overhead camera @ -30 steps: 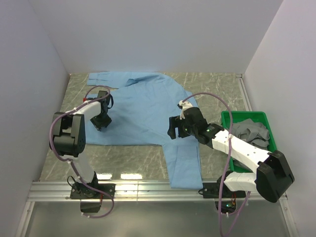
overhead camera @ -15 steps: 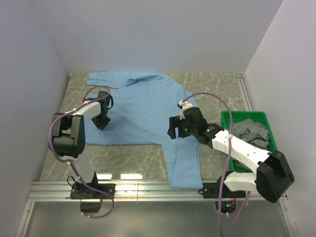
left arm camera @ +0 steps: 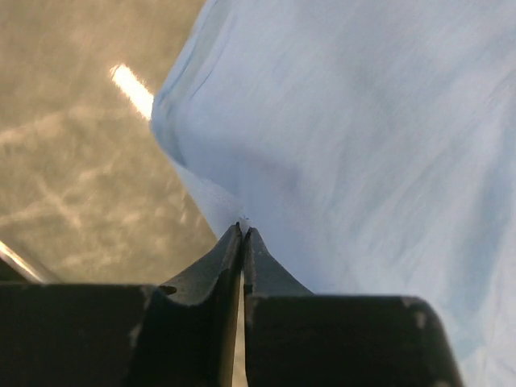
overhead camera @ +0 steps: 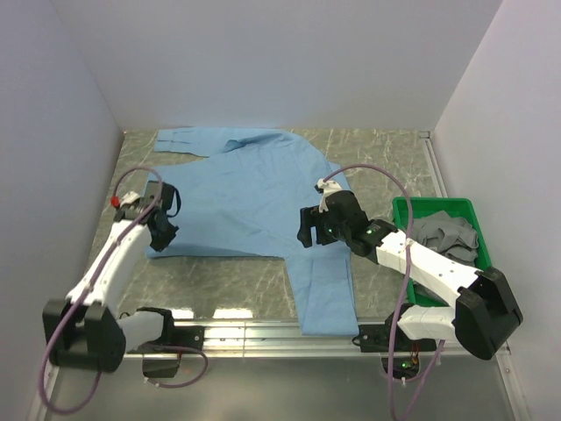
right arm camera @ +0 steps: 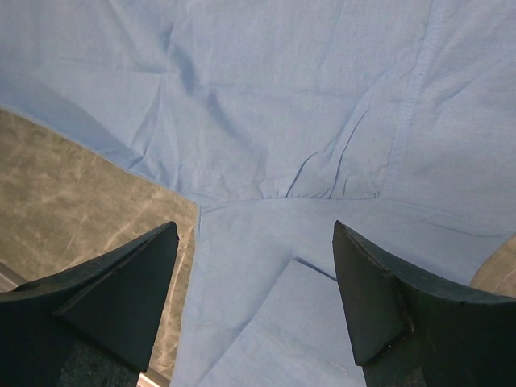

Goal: Fold and stack the long sleeve shirts
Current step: Flatten the shirt out

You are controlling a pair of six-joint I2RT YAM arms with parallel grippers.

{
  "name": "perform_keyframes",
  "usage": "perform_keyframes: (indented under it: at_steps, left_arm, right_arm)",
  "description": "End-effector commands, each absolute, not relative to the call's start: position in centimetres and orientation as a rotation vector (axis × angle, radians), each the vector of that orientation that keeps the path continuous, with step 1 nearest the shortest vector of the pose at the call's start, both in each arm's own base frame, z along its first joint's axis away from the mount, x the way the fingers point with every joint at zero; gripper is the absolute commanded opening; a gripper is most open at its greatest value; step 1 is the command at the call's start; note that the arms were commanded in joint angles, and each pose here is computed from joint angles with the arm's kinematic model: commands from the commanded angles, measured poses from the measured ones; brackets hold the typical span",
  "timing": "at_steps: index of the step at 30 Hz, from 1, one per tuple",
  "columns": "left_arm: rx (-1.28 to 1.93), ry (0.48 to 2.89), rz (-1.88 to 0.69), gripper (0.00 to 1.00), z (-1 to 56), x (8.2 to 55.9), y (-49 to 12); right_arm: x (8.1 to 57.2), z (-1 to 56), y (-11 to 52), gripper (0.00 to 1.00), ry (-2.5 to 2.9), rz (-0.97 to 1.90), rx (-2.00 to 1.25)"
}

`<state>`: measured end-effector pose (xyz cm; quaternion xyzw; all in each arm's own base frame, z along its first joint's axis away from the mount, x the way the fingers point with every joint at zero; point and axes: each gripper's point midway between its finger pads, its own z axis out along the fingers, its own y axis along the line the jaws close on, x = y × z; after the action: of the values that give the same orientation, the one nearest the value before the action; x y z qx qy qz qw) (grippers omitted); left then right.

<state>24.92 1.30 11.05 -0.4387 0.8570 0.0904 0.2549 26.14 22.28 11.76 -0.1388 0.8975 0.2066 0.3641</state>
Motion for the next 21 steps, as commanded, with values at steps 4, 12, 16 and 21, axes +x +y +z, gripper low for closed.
perform_keyframes:
  at_steps: [4, 12, 16, 21]
  left_arm:
    - [-1.423, 2.222, 0.025, 0.18, 11.9, 19.0, -0.3]
    - [-1.503, 2.05, -0.232, 0.49, 14.5, 15.6, -1.2]
    - [-1.363, 2.0, -0.321, 0.68, 17.1, 17.3, -1.5]
    - [-1.21, 2.167, -0.287, 0.85, 15.9, 21.3, -2.9]
  right_arm:
    - [26.4, 13.6, 22.9, 0.84, 2.249, 0.559, -0.369]
    - [26.2, 13.7, 23.2, 0.84, 2.247, 0.583, -0.382]
    - [26.3, 13.7, 23.5, 0.84, 2.257, 0.587, -0.387]
    - [26.8, 14.0, 23.1, 0.84, 2.28, 0.545, -0.353]
